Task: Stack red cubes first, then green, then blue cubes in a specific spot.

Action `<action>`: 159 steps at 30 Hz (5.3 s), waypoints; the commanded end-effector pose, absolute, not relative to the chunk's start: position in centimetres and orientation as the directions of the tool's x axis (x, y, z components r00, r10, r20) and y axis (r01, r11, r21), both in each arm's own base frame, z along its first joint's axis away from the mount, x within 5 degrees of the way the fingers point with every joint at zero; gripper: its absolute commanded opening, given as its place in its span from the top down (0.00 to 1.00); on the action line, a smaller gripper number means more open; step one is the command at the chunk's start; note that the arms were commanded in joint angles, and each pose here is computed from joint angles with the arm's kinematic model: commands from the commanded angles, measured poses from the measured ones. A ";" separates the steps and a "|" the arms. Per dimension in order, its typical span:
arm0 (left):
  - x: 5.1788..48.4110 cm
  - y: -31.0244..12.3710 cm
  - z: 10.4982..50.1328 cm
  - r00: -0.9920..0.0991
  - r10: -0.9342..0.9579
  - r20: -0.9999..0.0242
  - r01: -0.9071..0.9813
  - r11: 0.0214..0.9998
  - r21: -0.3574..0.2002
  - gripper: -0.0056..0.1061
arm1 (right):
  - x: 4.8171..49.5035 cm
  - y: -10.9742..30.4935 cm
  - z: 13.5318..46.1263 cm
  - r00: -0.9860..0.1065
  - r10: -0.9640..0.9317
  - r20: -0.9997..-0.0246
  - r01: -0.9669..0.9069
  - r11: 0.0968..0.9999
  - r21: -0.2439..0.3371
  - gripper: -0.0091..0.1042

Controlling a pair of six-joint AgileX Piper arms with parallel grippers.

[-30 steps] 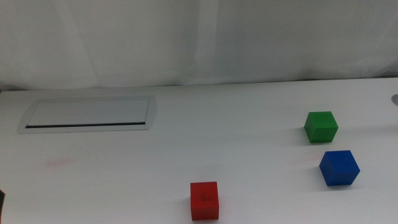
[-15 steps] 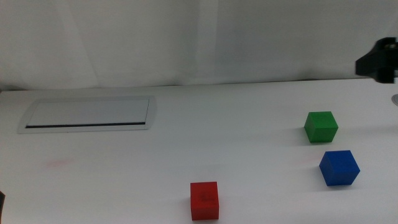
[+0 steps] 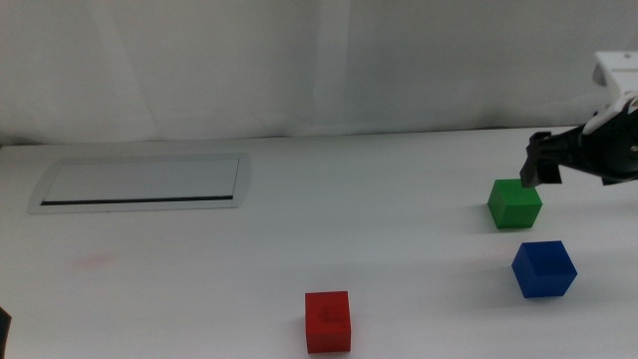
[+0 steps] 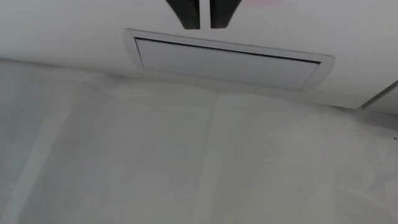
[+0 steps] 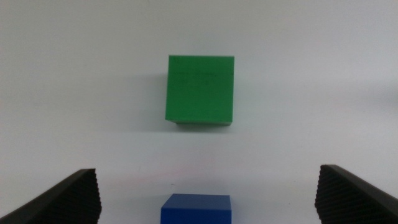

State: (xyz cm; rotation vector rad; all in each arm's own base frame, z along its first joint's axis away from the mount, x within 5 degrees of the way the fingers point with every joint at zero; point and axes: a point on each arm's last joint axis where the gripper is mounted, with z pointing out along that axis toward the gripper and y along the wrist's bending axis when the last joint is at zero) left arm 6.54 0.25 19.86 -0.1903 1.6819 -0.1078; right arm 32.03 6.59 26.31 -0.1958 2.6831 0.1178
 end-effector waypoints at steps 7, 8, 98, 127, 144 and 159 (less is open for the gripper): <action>6.5 0.2 18.6 -0.143 -0.196 -0.970 -0.063 0.980 -0.188 0.98 | 34.4 6.8 22.7 -0.901 -0.122 -0.417 -0.151 0.988 0.038 0.11; 6.5 0.2 18.6 -0.143 -0.196 -0.970 -0.063 0.980 -0.188 0.98 | 34.6 6.8 22.3 -0.903 -0.122 -0.413 -0.151 0.988 0.038 0.11; 6.3 0.2 18.5 -0.147 -0.184 -0.972 -0.061 0.982 -0.177 0.98 | 21.1 33.1 23.5 -0.966 -0.159 -0.203 -0.191 0.970 0.150 0.94; 6.3 0.2 18.4 -0.155 -0.184 -0.971 -0.062 0.982 -0.177 0.98 | 21.1 34.4 20.3 -0.965 -0.182 -0.187 -0.203 0.974 0.099 0.84; 6.3 0.2 18.4 -0.155 -0.184 -0.971 -0.062 0.982 -0.177 0.98 | 21.0 34.3 20.9 -0.934 -0.309 -0.182 -0.326 0.943 0.071 0.17; 6.3 0.2 18.4 -0.153 -0.184 -0.971 -0.061 0.982 -0.177 0.98 | 21.7 27.7 33.2 -0.820 -0.288 -0.494 -0.369 0.927 0.073 0.17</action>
